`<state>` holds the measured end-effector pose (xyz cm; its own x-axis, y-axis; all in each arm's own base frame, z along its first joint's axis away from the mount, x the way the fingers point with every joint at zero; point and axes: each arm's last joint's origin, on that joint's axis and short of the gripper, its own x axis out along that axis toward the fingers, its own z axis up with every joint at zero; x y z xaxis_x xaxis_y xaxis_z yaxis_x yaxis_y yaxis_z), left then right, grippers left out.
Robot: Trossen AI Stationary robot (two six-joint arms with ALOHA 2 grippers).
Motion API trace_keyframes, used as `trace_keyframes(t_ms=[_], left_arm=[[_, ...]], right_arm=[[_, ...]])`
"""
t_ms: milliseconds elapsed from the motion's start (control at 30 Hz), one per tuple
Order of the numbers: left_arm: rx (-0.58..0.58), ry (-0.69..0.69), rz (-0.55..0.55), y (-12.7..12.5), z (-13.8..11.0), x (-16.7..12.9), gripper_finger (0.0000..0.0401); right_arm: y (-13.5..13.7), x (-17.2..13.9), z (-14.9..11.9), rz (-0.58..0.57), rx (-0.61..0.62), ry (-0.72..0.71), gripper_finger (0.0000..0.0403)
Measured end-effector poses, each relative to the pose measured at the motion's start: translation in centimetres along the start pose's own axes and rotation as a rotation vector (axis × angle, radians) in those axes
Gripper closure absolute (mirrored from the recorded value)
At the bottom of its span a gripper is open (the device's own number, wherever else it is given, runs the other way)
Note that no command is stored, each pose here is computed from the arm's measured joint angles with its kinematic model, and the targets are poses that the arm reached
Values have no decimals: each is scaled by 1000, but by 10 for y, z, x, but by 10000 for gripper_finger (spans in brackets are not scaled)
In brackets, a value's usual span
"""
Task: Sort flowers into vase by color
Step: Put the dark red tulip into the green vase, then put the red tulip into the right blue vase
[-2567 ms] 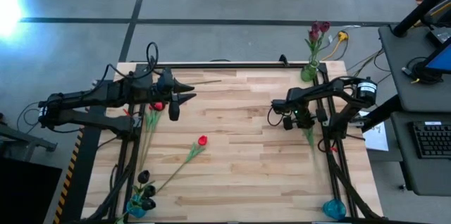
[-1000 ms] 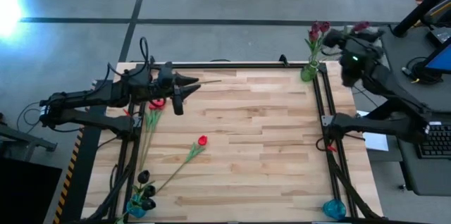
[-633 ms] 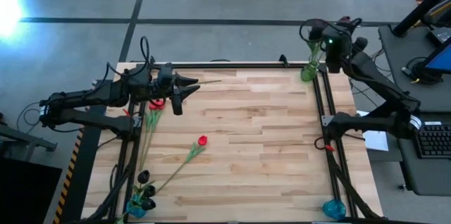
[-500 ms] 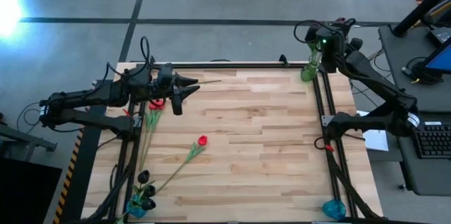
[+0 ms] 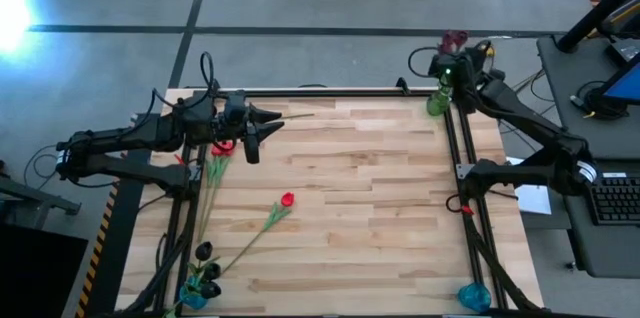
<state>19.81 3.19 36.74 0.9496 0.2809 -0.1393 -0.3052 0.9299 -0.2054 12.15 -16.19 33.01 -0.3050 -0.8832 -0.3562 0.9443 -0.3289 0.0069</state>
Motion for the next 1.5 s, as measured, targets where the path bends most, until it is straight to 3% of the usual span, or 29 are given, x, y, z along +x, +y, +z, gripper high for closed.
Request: trace_keyframes(t_ms=[200, 367, 633, 800, 1167, 1500], left_arm=[[-1, -3, -1, 0, 0, -1, 294], [-12, -4, -1, 0, 1, -1, 294], [9, 8, -59, -1, 1, -6, 294], [40, 42, -50, -1, 8, -15, 294], [74, 173, -19, 0, 7, -22, 294], [62, 392, -31, -4, -23, -25, 294]], right_arm=[[0, 4, -16, 67, -10, 93, 367], [1, 5, -18, 99, -33, 123, 321], [-1, -5, 3, 131, -10, 132, 228], [-8, -16, 16, 175, 1, 229, 195], [-30, -38, -1, 235, -60, 675, 193], [-20, -74, -26, 399, -83, 770, 203]])
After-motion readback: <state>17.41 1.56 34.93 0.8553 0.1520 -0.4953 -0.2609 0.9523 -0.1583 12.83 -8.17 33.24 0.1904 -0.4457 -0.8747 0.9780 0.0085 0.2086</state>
